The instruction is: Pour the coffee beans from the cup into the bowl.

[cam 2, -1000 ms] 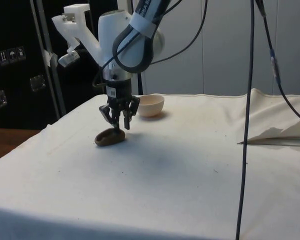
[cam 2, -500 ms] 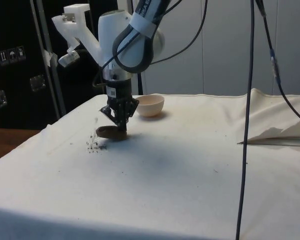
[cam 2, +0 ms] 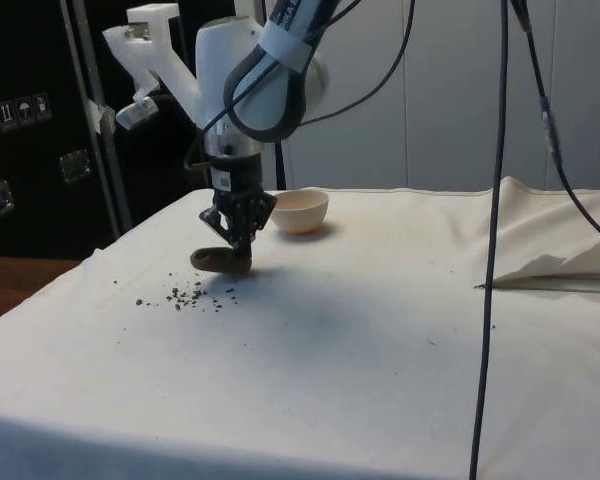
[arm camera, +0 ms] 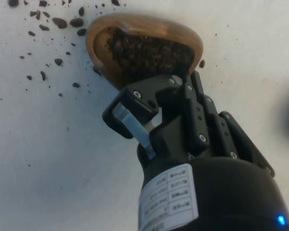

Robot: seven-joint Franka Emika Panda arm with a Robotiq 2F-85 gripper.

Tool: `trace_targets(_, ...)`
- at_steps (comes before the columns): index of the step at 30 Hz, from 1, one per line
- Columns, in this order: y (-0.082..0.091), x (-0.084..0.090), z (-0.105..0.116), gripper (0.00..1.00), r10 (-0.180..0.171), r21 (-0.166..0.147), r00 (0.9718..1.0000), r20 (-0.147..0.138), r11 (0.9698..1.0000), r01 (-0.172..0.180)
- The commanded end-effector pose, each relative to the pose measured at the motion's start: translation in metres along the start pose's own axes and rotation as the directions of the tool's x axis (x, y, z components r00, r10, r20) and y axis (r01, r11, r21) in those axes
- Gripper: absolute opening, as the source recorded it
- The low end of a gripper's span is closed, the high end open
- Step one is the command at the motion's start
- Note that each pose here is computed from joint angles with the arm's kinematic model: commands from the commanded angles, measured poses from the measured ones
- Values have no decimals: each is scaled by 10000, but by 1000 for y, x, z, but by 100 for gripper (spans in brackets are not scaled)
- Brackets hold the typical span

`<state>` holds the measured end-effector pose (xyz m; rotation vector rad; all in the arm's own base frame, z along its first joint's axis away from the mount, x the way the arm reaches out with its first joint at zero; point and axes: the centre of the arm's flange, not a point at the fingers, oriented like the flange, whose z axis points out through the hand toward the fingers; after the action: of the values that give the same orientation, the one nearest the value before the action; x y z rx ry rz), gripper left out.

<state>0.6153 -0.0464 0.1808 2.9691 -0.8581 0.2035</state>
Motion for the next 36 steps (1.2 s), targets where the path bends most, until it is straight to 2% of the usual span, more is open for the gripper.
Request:
trace_targets(1, 1, 2, -5, 0, 13, -2, 10000, -23, 10000, -13)
trace_targets(2, 2, 3, -15, 0, 15, -57, 10000, -9, 10000, -15)
trace_targets(8, 5, 9, -36, 0, 46, -149, 10000, 23, 9999, -45)
trace_targets(11, 4, 10, -38, 0, 39, -101, 10000, 29, 9999, -39)
trace_targets(18, 11, 16, -61, 0, 83, -308, 10000, 54, 9995, -82)
trace_targets(19, 9, 16, -59, 0, 74, -224, 10000, 56, 9997, -73)
trace_targets(20, 11, 17, -63, 0, 78, -324, 10000, 57, 9994, -76)
trace_targets(26, 17, 23, -79, 0, 155, -426, 9998, 98, 9990, -151)
trace_targets(27, 15, 22, -77, 0, 151, -354, 9998, 94, 9993, -148)
trace_targets(28, 18, 24, -81, 0, 161, -457, 9998, 117, 9988, -155)
trace_targets(36, 30, 33, -99, 0, 276, -645, 9995, 177, 9976, -265)
